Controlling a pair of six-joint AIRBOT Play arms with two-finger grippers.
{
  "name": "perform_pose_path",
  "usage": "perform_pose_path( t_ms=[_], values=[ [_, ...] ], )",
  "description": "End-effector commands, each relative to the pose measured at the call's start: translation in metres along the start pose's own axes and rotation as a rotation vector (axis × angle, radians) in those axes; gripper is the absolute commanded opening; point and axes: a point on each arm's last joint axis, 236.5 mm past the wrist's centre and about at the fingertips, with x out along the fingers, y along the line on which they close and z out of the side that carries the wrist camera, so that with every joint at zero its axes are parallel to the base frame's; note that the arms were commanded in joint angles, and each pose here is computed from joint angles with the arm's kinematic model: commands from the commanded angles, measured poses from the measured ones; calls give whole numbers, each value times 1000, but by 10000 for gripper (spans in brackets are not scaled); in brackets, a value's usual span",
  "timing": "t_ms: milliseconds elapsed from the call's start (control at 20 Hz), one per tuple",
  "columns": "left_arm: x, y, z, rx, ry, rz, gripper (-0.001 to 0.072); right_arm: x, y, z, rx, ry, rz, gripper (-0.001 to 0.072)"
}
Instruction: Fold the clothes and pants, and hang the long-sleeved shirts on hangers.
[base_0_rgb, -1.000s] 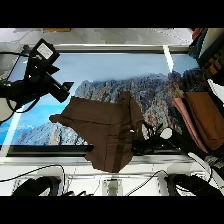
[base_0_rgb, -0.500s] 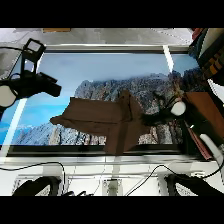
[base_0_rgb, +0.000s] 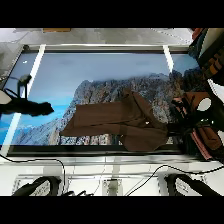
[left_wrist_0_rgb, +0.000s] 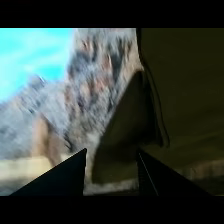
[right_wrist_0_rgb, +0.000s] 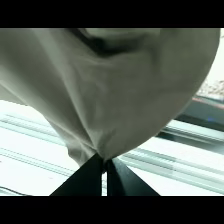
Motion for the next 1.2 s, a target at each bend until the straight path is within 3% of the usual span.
perform_pose_path(
  t_ms=[0,100,150,200,450,800,850,900,1050,1100,1150],
  values=[
    [40,-8,-58,-121,172,-114,358,18,-2,-6,13,5,34,11],
    [56,-4,-80,-114,233,-128,389,21,-4,-5,17,-2,32,11],
    [64,-1,-86,-130,254,-133,489,21,-4,-3,17,-7,32,10],
    [70,-1,-89,-146,272,-145,516,21,-4,-2,17,-13,29,11],
    [96,5,-107,-55,354,-211,515,21,-2,3,20,-33,37,11],
    [113,12,-109,-216,364,-330,509,21,-2,4,21,-38,37,11],
    [117,5,-107,-238,363,-361,482,21,-2,4,22,-39,38,11],
    [120,-1,-104,-254,357,-392,405,21,-2,4,22,-40,40,11],
    [121,-14,-89,-249,297,-471,72,20,5,7,25,-50,69,11],
    [118,-17,-83,-239,275,-490,22,20,9,8,27,-57,86,11],
    [113,-19,-75,-230,255,-512,22,19,15,11,28,-67,108,12]
  ],
)
